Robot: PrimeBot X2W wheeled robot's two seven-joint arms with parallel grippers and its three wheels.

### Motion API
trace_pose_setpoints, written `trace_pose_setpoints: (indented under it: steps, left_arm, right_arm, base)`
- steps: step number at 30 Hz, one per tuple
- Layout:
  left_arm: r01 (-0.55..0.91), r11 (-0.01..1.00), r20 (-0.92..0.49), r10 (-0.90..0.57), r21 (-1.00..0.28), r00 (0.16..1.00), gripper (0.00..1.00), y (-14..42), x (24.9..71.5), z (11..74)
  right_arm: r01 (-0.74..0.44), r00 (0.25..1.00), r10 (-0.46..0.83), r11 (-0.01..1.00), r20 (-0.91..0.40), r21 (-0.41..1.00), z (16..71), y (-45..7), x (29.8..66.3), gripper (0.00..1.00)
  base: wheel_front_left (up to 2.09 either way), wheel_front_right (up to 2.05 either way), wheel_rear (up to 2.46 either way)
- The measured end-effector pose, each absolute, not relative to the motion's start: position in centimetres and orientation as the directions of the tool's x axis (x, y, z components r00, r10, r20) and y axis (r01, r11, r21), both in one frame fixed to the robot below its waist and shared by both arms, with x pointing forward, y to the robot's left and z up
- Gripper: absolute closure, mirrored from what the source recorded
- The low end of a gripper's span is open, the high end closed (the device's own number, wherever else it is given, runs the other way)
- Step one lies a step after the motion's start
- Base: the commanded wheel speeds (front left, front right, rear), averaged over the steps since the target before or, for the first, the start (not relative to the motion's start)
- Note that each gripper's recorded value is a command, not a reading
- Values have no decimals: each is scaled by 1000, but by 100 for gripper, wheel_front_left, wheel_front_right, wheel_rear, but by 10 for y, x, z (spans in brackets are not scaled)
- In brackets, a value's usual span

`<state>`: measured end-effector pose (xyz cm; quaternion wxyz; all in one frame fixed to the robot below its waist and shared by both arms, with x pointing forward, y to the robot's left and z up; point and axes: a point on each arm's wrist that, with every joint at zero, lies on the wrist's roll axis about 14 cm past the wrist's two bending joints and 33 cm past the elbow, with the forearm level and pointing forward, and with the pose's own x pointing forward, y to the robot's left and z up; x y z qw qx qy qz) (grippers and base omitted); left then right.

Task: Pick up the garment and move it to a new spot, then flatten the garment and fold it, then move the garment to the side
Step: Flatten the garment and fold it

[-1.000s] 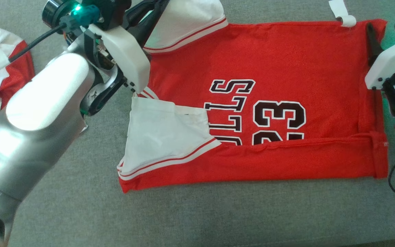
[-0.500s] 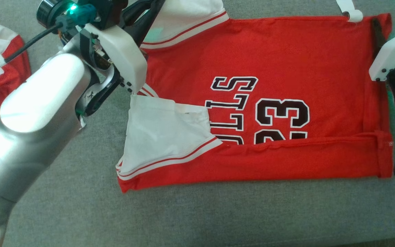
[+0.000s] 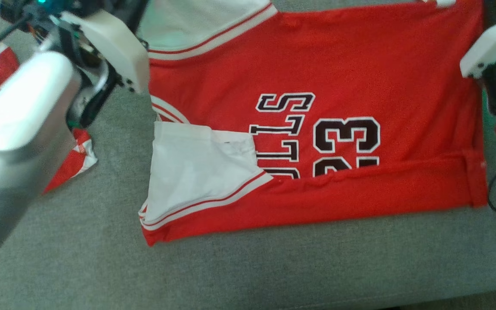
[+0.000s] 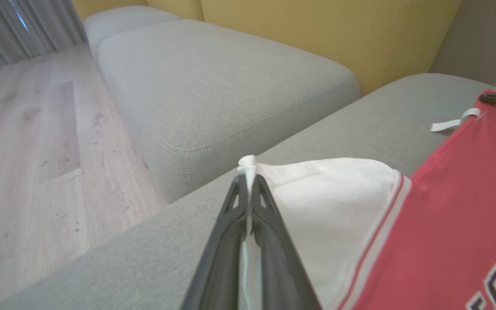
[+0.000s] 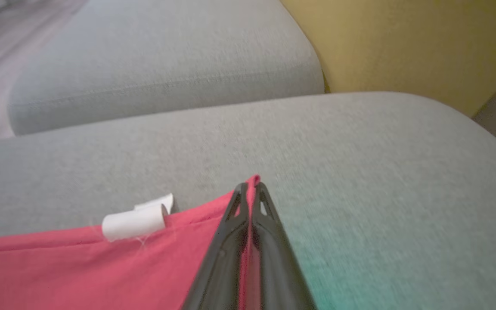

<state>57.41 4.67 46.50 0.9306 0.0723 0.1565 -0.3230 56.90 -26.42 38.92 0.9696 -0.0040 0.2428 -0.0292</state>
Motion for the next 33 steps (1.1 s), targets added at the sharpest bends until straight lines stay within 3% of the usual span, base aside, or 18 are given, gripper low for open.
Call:
trace_pose_setpoints:
  steps: [8, 15, 25, 33]
  left_arm:
    - [560, 823, -206, -534, 99, 820, 100, 57, 616, 494]
    - [539, 836, -147, -523, 104, 839, 100, 54, 628, 503]
    - [575, 810, -154, -558, 116, 816, 100, 53, 615, 506]
    - [622, 781, -241, -593, 62, 768, 100, 55, 572, 489]
  right_arm:
    - [48, 965, -31, 997, -259, 59, 443, -255, 604, 100]
    - [39, 983, -19, 994, -183, 106, 460, -249, 611, 100]
    - [28, 984, -1, 988, -177, 149, 470, -248, 606, 100]
    - [-5, 941, 61, 986, -334, 165, 438, -243, 568, 100]
  base:
    - [0, 0, 0]
    - [0, 0, 0]
    - [0, 0, 0]
    - [0, 0, 0]
